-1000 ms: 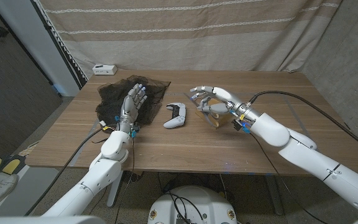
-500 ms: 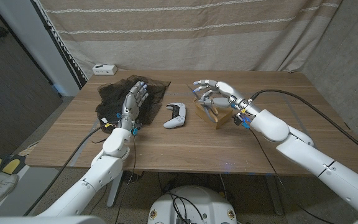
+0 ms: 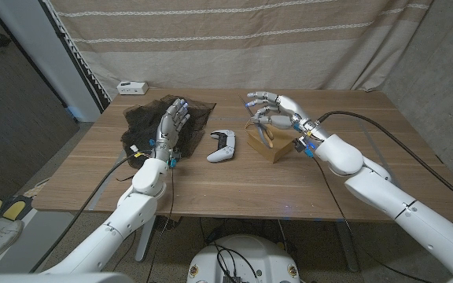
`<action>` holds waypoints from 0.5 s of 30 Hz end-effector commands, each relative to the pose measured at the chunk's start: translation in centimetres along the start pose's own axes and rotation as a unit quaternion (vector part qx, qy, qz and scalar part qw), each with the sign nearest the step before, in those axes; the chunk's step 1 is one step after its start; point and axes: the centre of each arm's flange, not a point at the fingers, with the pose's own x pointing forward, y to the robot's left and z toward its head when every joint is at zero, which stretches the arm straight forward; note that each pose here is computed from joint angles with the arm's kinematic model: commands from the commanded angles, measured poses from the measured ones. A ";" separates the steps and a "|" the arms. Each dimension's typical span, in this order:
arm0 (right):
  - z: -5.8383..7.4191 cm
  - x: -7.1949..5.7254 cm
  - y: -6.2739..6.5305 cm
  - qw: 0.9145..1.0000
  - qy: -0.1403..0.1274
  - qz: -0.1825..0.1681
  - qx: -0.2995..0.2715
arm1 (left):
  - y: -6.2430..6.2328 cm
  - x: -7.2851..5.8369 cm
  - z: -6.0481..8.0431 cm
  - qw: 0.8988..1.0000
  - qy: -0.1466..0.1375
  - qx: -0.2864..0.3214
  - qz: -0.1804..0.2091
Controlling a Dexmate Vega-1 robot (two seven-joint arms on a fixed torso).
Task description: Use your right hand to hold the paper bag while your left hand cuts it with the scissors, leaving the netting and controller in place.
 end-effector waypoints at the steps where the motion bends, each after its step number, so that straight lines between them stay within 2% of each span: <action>1: -0.5 1.1 -0.3 0.999 0.007 -0.022 0.044 | -0.6 0.9 0.6 1.000 0.004 0.004 -0.017; 4: -0.6 1.4 -0.6 0.996 0.011 -0.026 0.079 | -0.7 1.0 0.8 1.000 -0.001 0.004 -0.014; 10: 0.0 2.0 -1.2 0.995 0.004 -0.054 0.081 | -0.5 1.4 1.2 1.000 0.000 0.007 -0.018; 15: 0.5 2.2 -1.7 0.992 0.007 -0.070 0.106 | -0.3 1.7 1.7 1.000 -0.004 -0.001 -0.018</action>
